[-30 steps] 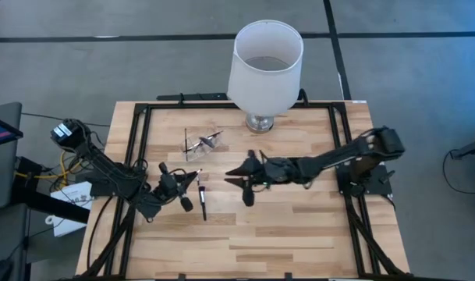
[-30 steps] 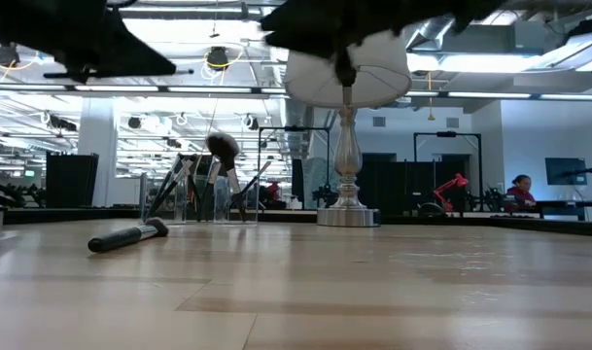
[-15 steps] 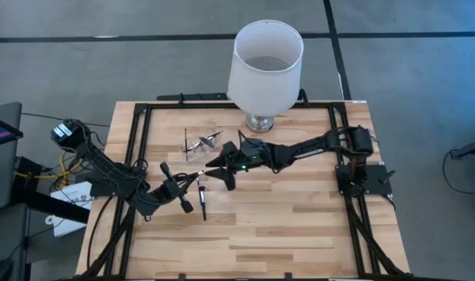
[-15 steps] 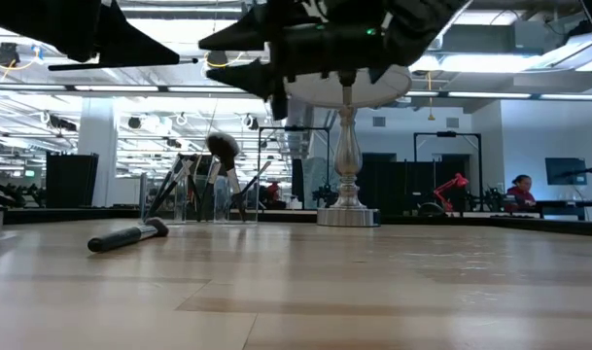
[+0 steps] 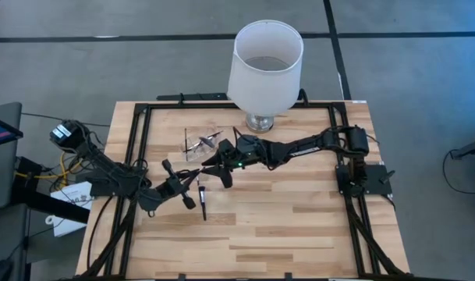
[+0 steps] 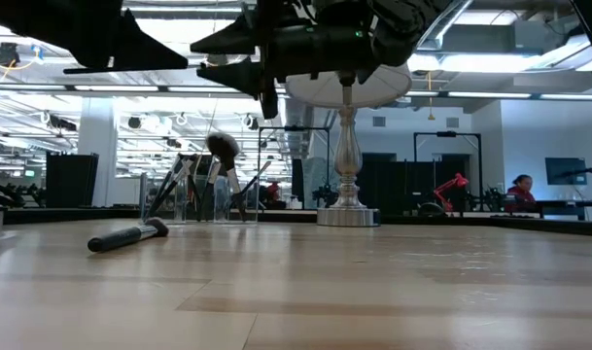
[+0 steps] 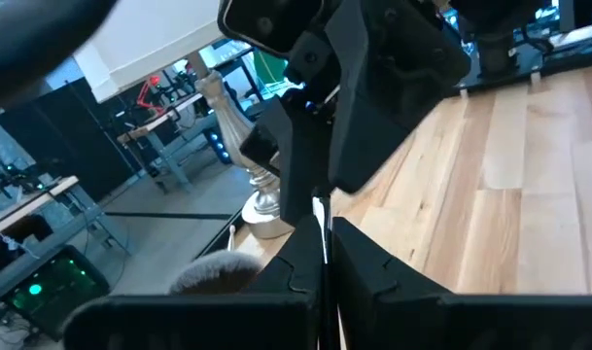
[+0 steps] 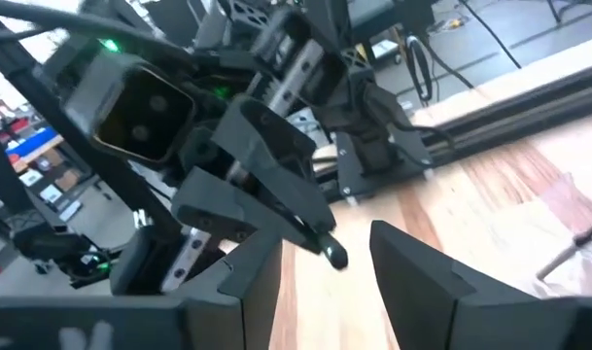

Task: Put items in baskets/containers
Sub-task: Put the black eyeshadow brush into the transparent organizer

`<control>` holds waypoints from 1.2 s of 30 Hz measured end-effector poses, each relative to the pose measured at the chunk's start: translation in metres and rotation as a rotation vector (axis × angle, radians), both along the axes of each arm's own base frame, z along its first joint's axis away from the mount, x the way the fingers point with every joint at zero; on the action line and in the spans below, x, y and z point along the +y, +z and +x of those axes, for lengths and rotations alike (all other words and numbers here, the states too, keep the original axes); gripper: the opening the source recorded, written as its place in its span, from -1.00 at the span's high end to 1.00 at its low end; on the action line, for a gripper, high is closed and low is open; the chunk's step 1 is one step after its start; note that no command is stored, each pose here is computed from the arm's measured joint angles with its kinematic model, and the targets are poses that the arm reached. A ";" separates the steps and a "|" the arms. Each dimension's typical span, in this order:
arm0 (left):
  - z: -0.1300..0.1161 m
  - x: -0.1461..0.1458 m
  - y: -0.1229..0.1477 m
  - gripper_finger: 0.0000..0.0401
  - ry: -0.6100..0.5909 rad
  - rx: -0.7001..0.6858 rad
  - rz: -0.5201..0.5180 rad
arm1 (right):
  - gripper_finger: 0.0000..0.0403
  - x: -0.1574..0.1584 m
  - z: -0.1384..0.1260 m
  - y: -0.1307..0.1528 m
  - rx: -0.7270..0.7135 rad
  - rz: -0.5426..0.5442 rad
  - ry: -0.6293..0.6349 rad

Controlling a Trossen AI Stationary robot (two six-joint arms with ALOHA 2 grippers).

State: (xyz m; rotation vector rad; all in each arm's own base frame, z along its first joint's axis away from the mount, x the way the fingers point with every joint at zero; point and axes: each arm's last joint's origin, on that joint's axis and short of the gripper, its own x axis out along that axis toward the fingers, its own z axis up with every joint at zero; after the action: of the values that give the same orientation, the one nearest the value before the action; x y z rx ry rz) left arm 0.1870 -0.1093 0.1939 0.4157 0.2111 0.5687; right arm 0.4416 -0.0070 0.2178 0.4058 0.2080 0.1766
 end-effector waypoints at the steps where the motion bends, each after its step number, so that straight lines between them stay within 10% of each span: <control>1: 0.001 0.002 0.000 0.95 0.000 0.005 0.005 | 0.27 -0.001 0.000 -0.001 0.007 0.000 -0.002; 25: 0.008 0.010 0.001 0.95 -0.014 0.023 0.017 | 0.93 -0.004 0.000 -0.001 0.004 -0.003 -0.008; 36: 0.006 0.007 0.002 0.95 -0.012 0.023 0.032 | 0.94 -0.004 0.000 0.000 0.000 0.000 0.006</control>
State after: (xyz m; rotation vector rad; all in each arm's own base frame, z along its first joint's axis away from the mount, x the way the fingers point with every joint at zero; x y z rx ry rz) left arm 0.1931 -0.1021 0.1959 0.4542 0.2221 0.5563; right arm 0.4412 -0.0110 0.2174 0.4054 0.2097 0.1823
